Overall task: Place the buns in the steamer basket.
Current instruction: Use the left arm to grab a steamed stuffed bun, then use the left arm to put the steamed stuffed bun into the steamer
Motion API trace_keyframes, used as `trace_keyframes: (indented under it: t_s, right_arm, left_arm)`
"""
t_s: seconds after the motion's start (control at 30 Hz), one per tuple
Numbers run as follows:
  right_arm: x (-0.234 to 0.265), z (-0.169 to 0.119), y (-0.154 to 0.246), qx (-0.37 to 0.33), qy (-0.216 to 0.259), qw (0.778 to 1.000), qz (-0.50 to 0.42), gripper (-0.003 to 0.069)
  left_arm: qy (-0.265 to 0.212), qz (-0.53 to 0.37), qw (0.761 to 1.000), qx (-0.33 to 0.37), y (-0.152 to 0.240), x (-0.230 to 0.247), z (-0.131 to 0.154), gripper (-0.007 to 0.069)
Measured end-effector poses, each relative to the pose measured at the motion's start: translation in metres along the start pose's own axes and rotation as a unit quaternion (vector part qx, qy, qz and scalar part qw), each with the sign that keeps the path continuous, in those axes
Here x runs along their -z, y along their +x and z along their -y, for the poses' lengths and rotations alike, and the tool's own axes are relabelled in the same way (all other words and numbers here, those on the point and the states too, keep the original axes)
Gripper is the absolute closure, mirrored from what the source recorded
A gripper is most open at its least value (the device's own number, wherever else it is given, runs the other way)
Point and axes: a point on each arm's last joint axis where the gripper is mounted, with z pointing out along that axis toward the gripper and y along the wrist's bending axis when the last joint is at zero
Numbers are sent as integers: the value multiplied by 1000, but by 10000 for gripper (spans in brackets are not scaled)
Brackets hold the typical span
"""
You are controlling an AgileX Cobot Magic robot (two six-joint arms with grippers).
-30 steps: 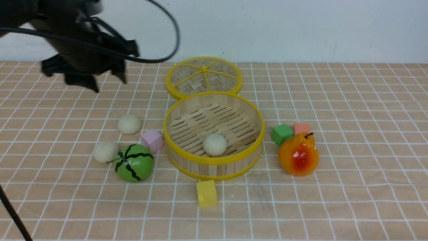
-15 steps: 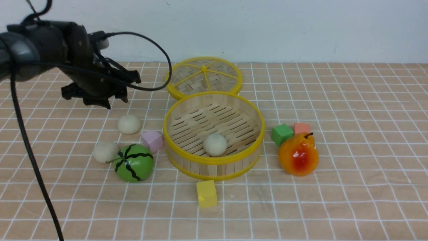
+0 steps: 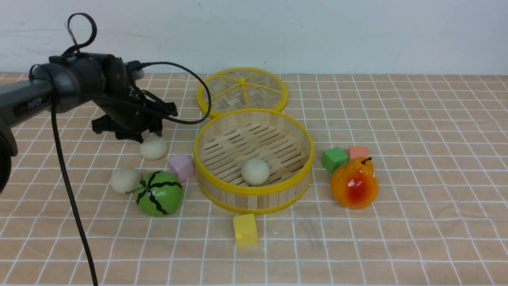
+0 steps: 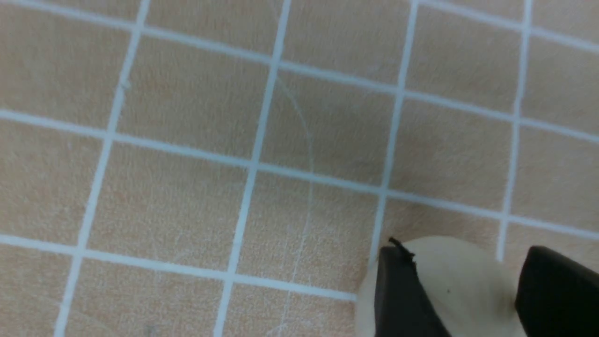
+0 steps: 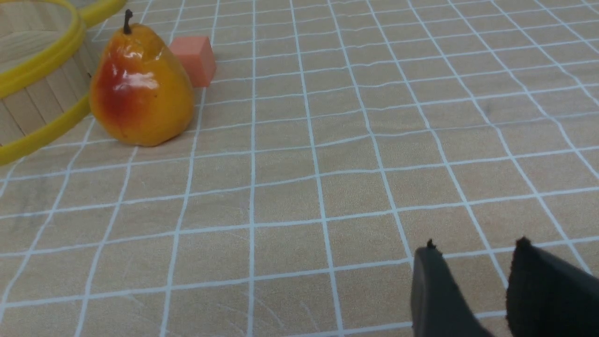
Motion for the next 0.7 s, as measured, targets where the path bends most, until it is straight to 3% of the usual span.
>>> trace_keyframes:
  t_s: [0.1, 0.2, 0.4, 0.57, 0.7]
  right_arm:
    - [0, 0, 0, 0, 0, 1000, 0, 419]
    - [0, 0, 0, 0, 0, 1000, 0, 419]
    - [0, 0, 0, 0, 0, 1000, 0, 419]
    - [0, 0, 0, 0, 0, 1000, 0, 419]
    - [0, 0, 0, 0, 0, 1000, 0, 419]
  left_arm:
    - [-1, -4, 1000, 0, 2, -3, -1, 305]
    - [-1, -4, 1000, 0, 1, -4, -1, 375]
    - [-7, -19, 1000, -8, -4, 4, 1, 613]
    - [7, -19, 1000, -6, -23, 29, 11, 631]
    - [83, 0, 997, -4, -42, 71, 37, 631]
